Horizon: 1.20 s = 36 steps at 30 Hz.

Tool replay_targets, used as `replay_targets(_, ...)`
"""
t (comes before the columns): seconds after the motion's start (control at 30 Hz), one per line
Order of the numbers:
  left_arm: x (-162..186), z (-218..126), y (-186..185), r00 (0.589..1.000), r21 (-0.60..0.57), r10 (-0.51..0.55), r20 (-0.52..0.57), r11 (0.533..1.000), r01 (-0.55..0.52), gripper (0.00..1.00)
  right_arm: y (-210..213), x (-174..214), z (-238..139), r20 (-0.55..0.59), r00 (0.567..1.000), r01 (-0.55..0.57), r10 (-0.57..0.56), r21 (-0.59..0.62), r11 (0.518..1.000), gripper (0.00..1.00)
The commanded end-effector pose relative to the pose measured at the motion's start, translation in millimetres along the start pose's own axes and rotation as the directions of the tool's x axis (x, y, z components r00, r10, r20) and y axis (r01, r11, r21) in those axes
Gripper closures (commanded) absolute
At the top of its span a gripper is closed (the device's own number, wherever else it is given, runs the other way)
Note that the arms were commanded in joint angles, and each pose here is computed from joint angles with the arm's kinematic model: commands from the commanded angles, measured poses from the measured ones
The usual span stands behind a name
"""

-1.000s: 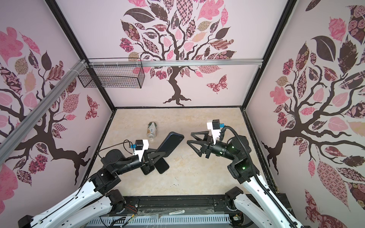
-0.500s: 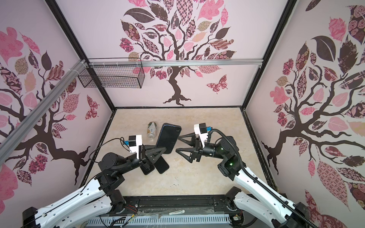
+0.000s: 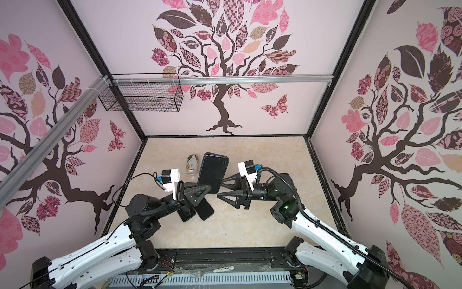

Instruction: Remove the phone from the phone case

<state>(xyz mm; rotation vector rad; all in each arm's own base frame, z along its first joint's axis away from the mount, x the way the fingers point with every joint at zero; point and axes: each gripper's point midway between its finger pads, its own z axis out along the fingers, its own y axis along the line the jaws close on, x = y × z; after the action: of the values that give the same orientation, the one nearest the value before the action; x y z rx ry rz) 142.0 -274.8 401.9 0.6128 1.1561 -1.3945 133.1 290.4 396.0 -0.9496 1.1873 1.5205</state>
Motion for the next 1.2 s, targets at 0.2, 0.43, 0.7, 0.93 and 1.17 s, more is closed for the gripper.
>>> replay_targets(0.2,-37,0,-20,0.993,0.058,0.027,0.119,0.998,-0.034,1.0,11,-13,6,0.033,0.997,0.067,-0.065,-0.056,0.996,0.55)
replay_targets(0.43,-33,0,-21,0.995,0.069,0.019,0.102,0.997,-0.026,1.0,14,-17,8,0.038,0.997,0.066,-0.064,-0.075,0.995,0.63)
replay_targets(0.7,-29,-2,-22,0.996,0.073,0.017,0.089,0.997,-0.023,1.0,16,-20,9,0.048,0.997,0.058,-0.054,-0.083,0.995,0.69)
replay_targets(0.93,-23,1,-24,0.998,0.089,0.009,0.065,0.996,-0.014,1.0,15,-21,9,0.048,0.998,0.051,-0.048,-0.08,0.996,0.72)
replay_targets(1.17,-22,3,-28,0.999,0.111,0.007,0.054,0.994,-0.013,1.0,14,-19,10,0.041,0.998,0.041,-0.038,-0.076,0.996,0.76)
